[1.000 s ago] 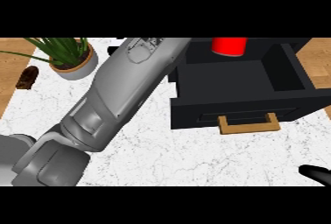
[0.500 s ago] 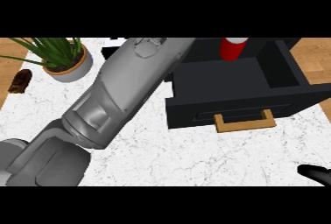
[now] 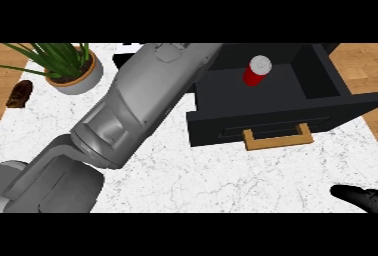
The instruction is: Pick up the can, place it into the drawer and close the drawer
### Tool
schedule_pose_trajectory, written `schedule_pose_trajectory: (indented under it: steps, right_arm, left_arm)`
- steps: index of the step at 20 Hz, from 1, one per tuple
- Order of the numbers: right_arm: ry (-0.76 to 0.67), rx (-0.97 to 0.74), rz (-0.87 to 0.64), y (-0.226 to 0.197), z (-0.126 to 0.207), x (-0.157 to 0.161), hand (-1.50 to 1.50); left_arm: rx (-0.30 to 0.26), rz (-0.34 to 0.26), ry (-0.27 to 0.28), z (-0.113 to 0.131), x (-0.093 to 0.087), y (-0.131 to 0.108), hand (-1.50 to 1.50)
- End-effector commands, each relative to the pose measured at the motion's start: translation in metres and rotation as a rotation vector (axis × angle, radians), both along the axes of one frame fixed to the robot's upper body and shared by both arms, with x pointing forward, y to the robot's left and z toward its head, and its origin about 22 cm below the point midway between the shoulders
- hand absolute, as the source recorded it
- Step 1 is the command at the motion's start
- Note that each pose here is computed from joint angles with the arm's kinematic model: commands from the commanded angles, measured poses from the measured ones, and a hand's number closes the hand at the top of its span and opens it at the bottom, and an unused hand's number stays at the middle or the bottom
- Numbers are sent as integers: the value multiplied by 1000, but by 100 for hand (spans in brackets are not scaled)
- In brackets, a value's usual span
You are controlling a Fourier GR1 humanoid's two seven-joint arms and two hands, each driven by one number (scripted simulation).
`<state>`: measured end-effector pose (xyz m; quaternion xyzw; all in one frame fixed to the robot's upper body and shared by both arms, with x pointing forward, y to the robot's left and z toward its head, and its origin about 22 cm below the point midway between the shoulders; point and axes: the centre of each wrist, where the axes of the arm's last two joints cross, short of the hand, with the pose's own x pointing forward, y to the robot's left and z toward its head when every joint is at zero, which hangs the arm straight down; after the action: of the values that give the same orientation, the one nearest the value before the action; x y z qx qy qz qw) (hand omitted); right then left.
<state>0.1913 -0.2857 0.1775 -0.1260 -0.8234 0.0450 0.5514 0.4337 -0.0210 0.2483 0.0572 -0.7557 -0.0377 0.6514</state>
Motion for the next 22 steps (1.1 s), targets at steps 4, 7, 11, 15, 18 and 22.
schedule_pose_trajectory:
  steps: [4, 7, 11, 15, 18, 22]
  right_arm:
    - [-81, -212, 22, 2, 12, 15, -150]
    - [-82, -328, -4, 11, 9, 25, -150]
    - [-85, -463, -7, 23, 12, 34, -150]
    - [-77, -606, -21, 27, -3, 61, -150]
    - [-69, -681, -38, 48, -17, 86, -150]
    - [-49, -752, -39, 55, -36, 111, -150]
  left_arm:
    - [-65, -2, 19, 4, 0, -1, -150]
    - [-88, -14, 20, 5, -2, -3, -150]
    - [-140, 8, 12, 7, 1, 1, -150]
    - [-119, -5, 4, 0, 1, 2, -150]
    - [-108, -20, -13, 13, 0, -3, -150]
    - [-85, -12, -9, -2, 3, 4, -150]
